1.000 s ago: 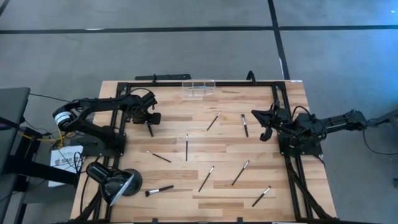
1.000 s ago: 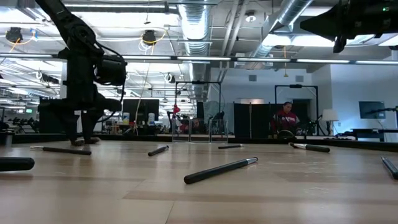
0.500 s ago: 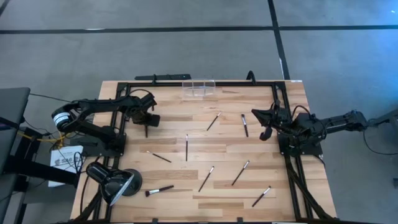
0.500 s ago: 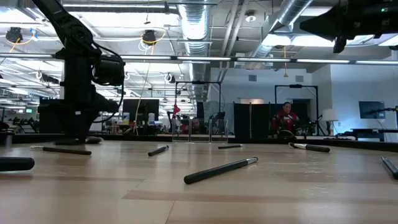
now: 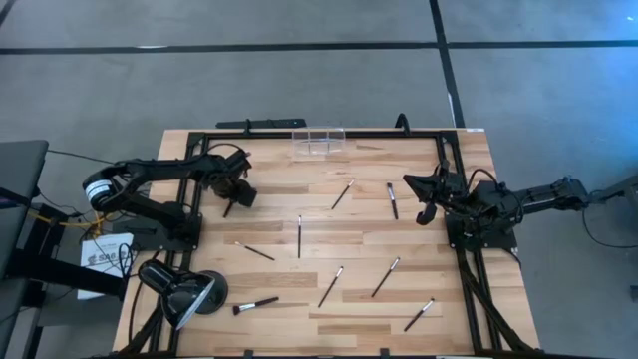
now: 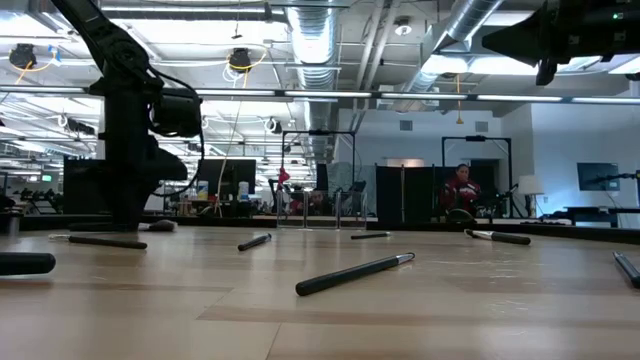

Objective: Sort items
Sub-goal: Put the highlighter brush into the left section of the transparent organizer, then put the blush brush into the left section of the transparent organizer

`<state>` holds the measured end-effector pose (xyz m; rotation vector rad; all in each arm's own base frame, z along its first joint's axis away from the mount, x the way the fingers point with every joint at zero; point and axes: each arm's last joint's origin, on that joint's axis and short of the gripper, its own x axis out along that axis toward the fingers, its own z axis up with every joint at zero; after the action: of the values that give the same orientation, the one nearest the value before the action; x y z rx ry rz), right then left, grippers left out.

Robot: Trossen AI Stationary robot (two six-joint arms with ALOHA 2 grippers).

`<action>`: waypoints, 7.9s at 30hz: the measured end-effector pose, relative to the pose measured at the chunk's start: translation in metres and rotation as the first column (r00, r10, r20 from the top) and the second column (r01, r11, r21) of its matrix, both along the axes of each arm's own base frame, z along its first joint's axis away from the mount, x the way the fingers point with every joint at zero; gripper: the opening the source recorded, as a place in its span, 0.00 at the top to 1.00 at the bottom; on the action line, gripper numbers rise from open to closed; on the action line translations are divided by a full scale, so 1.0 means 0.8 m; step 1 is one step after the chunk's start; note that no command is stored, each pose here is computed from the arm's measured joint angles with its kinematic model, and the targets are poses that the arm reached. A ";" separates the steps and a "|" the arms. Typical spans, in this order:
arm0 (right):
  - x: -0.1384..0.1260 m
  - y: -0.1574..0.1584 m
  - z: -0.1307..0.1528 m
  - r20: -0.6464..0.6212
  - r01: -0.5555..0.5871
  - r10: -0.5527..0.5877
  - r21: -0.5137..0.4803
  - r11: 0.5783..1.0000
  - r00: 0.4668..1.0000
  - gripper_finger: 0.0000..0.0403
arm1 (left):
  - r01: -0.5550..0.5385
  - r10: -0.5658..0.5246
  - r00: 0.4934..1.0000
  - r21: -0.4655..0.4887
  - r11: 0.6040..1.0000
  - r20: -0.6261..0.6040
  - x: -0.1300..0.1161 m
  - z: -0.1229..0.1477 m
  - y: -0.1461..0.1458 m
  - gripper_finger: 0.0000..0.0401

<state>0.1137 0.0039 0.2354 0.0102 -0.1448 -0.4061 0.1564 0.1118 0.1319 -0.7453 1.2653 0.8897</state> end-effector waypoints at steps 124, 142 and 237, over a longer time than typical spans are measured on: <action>0.060 -0.013 -0.029 -0.136 0.114 -0.117 -0.032 0.993 0.984 1.00 | -0.213 -0.372 0.718 0.694 0.688 0.589 0.145 -0.012 0.130 0.72; 0.059 -0.015 -0.045 -0.217 0.132 -0.115 0.068 0.989 0.969 1.00 | 0.026 -0.469 0.710 0.646 0.763 0.525 0.120 0.050 0.026 0.64; 0.158 -0.104 -0.093 -0.892 0.574 0.255 0.438 0.692 0.373 0.89 | 0.046 -0.714 0.246 0.727 0.685 0.656 0.024 0.060 -0.074 0.66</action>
<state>0.2401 -0.0794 0.1614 0.5573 1.2279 -0.6237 0.1752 0.0525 0.1803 -0.2345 0.0228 0.2030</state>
